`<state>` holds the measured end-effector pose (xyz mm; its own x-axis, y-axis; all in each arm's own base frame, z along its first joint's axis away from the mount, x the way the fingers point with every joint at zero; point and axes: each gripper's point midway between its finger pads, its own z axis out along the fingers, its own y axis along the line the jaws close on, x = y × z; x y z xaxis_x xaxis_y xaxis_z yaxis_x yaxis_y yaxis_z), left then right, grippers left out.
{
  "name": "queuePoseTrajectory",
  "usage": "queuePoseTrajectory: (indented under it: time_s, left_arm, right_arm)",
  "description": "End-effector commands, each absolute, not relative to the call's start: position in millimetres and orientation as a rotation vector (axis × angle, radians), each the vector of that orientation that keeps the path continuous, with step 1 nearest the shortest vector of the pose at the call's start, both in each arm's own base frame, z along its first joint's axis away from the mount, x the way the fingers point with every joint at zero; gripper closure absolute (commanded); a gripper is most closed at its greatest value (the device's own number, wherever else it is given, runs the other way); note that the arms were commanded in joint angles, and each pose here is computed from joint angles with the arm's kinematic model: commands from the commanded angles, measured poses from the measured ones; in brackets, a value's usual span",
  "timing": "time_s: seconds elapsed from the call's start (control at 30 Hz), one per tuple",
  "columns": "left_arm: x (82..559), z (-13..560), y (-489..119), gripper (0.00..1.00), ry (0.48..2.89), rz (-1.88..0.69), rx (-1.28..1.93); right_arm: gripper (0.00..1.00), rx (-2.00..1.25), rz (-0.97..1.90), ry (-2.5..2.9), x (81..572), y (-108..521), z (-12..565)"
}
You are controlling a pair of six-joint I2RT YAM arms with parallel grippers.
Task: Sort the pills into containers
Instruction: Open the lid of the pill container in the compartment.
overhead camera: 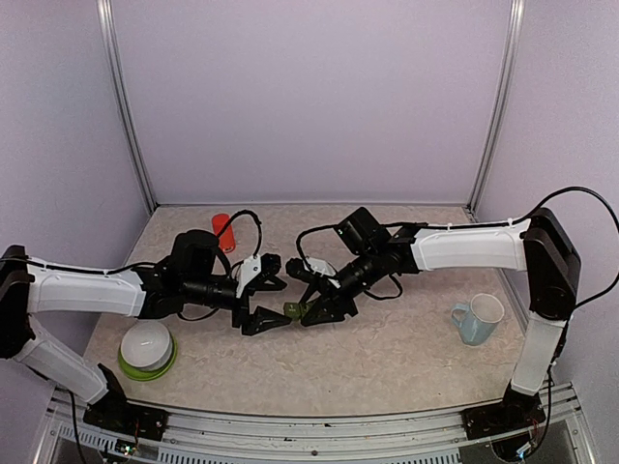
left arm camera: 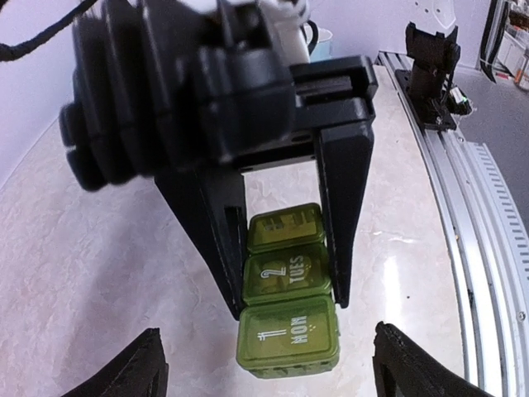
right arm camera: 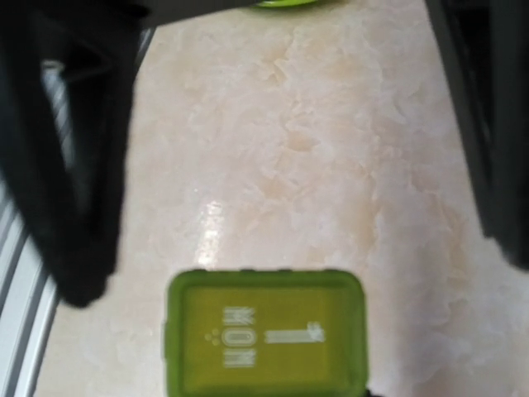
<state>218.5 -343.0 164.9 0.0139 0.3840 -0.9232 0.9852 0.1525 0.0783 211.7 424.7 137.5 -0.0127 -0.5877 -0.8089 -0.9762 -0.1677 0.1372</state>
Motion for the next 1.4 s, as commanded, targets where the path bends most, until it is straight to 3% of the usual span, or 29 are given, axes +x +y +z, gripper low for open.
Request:
queuePoseTrajectory:
  time_s: [0.0,0.23,0.5,0.73,1.0,1.17,1.23,1.37]
  left_arm:
    - [220,160,-344,0.18,1.487,-0.837,1.481]
    - [223,156,-350,0.21,1.486,-0.849,1.514]
    - [221,146,-355,0.37,1.513,-0.895,1.551]
    - [220,144,-356,0.44,1.520,-0.908,1.565]
    - [219,144,-356,0.66,1.522,-0.914,1.566]
    - [222,147,-357,0.74,1.535,-0.917,1.550]
    - [223,149,-357,0.69,1.542,-0.915,1.539]
    - [228,151,-357,0.38,1.557,-0.900,1.501]
  right_arm:
    - [0.67,-1.811,1.102,1.571,205,429,148]
    - [0.67,-1.820,1.102,1.564,202,430,148]
    - [0.66,-1.812,1.082,1.558,203,429,150]
    - [0.67,-1.810,1.075,1.560,204,430,149]
    - [0.67,-1.805,1.066,1.558,205,430,150]
    - [0.67,-1.805,1.059,1.563,206,430,149]
    - [0.67,-1.805,1.058,1.563,206,430,148]
    - [0.67,-1.805,1.055,1.567,207,430,147]
